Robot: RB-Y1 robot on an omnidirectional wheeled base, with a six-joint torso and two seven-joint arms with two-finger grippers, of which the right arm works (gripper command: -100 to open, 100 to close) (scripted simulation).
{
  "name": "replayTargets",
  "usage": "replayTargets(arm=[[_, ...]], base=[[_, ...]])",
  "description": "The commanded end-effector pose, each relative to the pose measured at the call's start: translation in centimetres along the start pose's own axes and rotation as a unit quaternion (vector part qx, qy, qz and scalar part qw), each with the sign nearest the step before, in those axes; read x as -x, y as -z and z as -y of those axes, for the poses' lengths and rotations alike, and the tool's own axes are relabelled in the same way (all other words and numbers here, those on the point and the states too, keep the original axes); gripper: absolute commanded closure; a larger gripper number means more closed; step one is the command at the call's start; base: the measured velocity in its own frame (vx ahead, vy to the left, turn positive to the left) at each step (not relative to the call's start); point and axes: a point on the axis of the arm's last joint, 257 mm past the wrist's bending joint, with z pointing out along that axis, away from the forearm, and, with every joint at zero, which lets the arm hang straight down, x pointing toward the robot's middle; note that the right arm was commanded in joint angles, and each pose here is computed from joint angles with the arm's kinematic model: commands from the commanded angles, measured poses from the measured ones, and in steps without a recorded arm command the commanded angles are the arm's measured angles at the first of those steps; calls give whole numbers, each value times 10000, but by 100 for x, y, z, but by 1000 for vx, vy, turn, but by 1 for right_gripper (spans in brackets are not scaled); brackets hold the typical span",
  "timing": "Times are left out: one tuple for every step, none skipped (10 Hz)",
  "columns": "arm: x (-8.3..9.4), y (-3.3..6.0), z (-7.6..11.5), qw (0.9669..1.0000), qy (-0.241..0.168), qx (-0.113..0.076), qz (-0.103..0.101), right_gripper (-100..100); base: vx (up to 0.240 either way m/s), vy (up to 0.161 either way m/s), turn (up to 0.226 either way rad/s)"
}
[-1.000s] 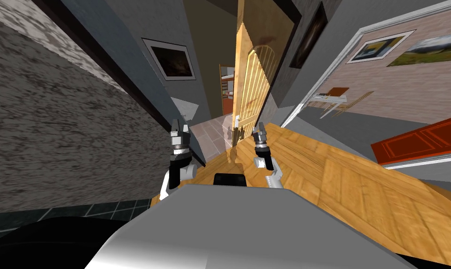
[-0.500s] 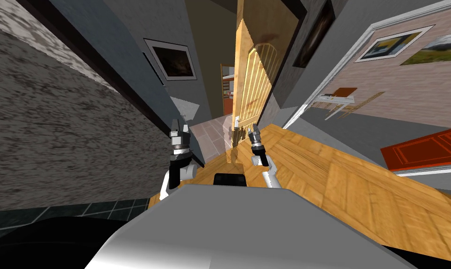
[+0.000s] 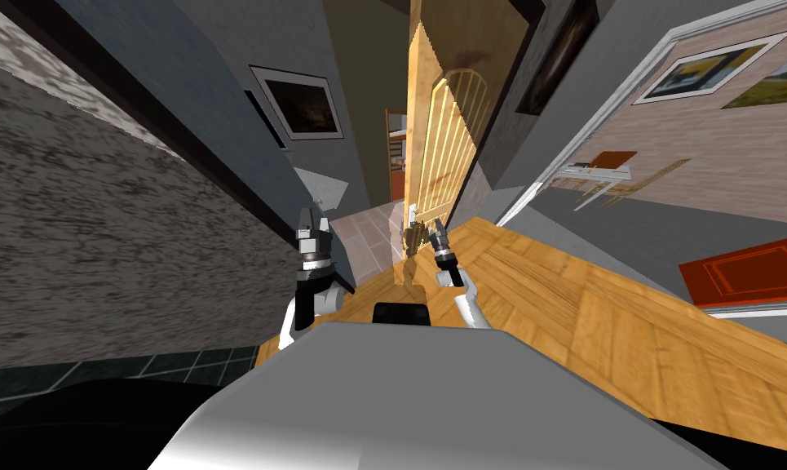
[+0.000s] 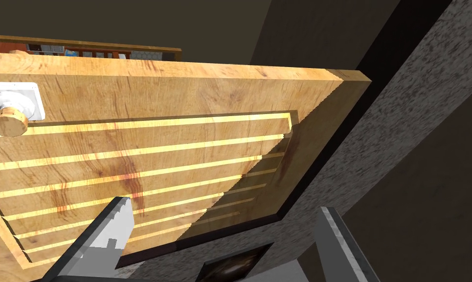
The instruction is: Push the door open
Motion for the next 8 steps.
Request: replayTargets(arm=[[-61, -33, 146, 9998, -83, -141, -94, -100], [-103, -71, 205, 9996, -129, -189, -160, -100], [-100, -46, 265, 9995, -134, -256, -154, -100], [-139, -71, 353, 9990, -180, -339, -216, -100], [-138, -63, 370, 9990, -182, -358, -214, -100], [-175, -78, 473, 9983, -227, -460, -273, -100], [-175, -78, 473, 9983, -227, -460, -273, -100], [-211, -96, 562, 9976, -268, -548, -330, -100]], base=[[66, -74, 66], [76, -81, 67], [55, -63, 21], [48, -74, 33], [36, -58, 23], [43, -55, 32], [34, -43, 29], [45, -46, 44]])
